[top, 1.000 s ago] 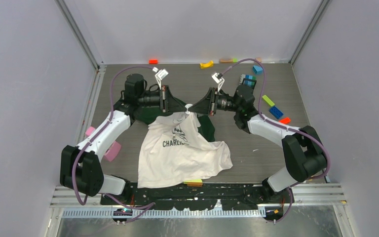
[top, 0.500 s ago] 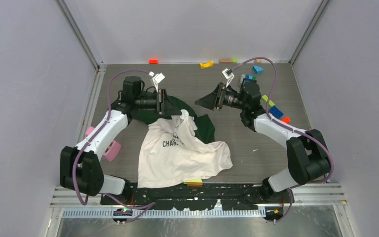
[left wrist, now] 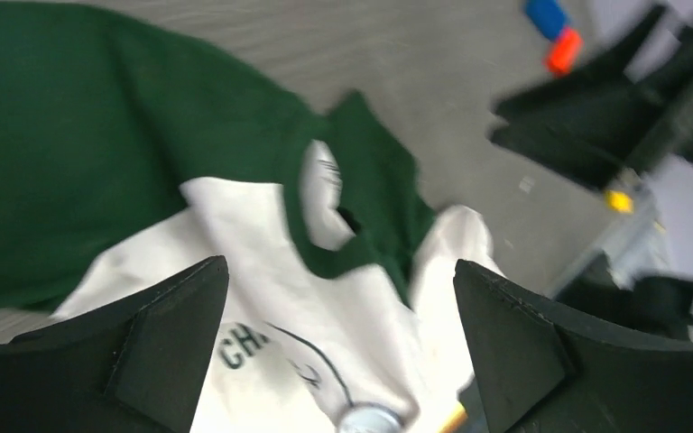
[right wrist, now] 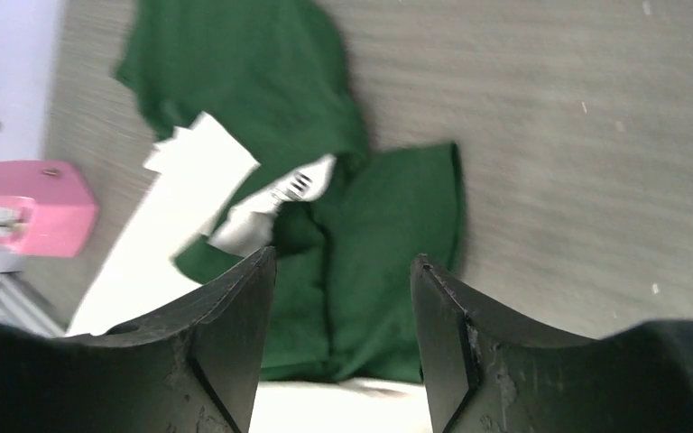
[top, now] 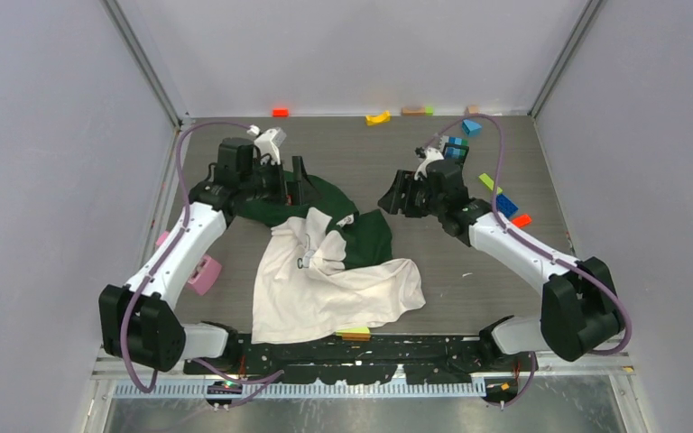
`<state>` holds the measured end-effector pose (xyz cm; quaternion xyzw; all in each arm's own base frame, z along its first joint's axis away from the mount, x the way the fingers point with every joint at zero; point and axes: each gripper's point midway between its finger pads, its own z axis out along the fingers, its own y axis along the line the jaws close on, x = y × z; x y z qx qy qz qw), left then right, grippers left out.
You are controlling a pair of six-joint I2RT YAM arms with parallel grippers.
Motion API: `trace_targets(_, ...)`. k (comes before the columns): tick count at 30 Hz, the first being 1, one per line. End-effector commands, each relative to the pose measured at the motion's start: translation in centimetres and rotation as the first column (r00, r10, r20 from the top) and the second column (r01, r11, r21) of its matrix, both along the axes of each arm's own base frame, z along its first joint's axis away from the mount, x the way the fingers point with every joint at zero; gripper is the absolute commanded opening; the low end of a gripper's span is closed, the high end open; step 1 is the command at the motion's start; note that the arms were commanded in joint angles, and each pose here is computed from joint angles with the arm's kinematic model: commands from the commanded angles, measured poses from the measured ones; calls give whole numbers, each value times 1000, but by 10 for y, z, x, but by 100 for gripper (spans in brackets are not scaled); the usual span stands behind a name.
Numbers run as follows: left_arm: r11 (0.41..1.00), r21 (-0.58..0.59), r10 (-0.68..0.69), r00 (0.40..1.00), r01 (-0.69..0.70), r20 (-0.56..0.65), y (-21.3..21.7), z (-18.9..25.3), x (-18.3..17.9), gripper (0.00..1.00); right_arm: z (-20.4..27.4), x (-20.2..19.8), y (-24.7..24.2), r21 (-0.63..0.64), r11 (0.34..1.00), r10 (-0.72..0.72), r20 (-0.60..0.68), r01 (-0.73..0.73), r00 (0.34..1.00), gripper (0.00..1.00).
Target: Pin the brooch onto the clothing
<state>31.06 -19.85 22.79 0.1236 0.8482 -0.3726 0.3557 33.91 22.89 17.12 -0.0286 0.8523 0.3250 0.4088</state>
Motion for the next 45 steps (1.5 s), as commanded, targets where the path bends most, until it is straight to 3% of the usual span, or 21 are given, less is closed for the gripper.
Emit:
trace_targets(1, 919, 230, 332, 943, -321, -12, 50, -38, 47, 100, -49, -17, -16, -220, 972, -111, -112, 84, 988, 62)
trace_targets(10, 941, 229, 267, 962, -249, -52, 2, -84, 107, 100, -109, -21, 2, -280, 958, -132, -222, 66, 966, 61)
trace_targets(16, 897, 404, 187, 982, -177, 16, -35, -109, 130, 100, -129, -21, -3, -337, 939, -159, -233, 74, 959, 60)
trace_targets(22, 794, 598, 132, 991, -112, 11, -55, -140, 126, 100, -143, -27, -2, -346, 937, -150, -262, 52, 953, 58)
trace_targets(27, 805, 591, 117, 991, -56, -66, -68, -164, 113, 100, -145, -28, 6, -304, 952, -123, -277, 34, 953, 51)
trace_targets(30, 811, 584, 112, 987, -25, -115, -71, -180, 107, 98, -144, -26, 9, -291, 956, -120, -270, 38, 955, 37)
trace_targets(31, 809, 588, 115, 986, -21, -124, -70, -184, 106, 91, -144, -24, 8, -295, 955, -126, -265, 44, 956, 29)
trace_targets(33, 795, 605, 134, 984, -34, -121, -64, -190, 106, 67, -141, -20, 3, -312, 948, -144, -247, 63, 958, 15)
trace_targets(34, 788, 614, 148, 983, -51, -108, -61, -191, 108, 44, -137, -17, 0, -318, 945, -154, -238, 72, 959, 11)
trace_targets(35, 778, 624, 170, 981, -77, -91, -55, -191, 110, 28, -133, -8, -8, -335, 937, -182, -215, 103, 960, 4)
trace_targets(37, 760, 635, 222, 974, -138, -54, -38, -187, 117, 3, -124, 4, -32, -390, 905, -255, -181, 169, 950, 1)
trace_targets(40, 756, 602, 324, 946, -259, 1, -2, -168, 130, 0, -99, 32, -85, -485, 807, -418, -69, 335, 906, 1)
trace_targets(42, 745, 562, 409, 912, -358, 39, 29, -152, 139, 0, -79, 52, -132, -557, 692, -526, 47, 459, 849, 1)
trace_targets(45, 713, 493, 521, 848, -498, 102, 79, -125, 145, 0, -42, 73, -201, -595, 487, -670, 214, 639, 711, 1)
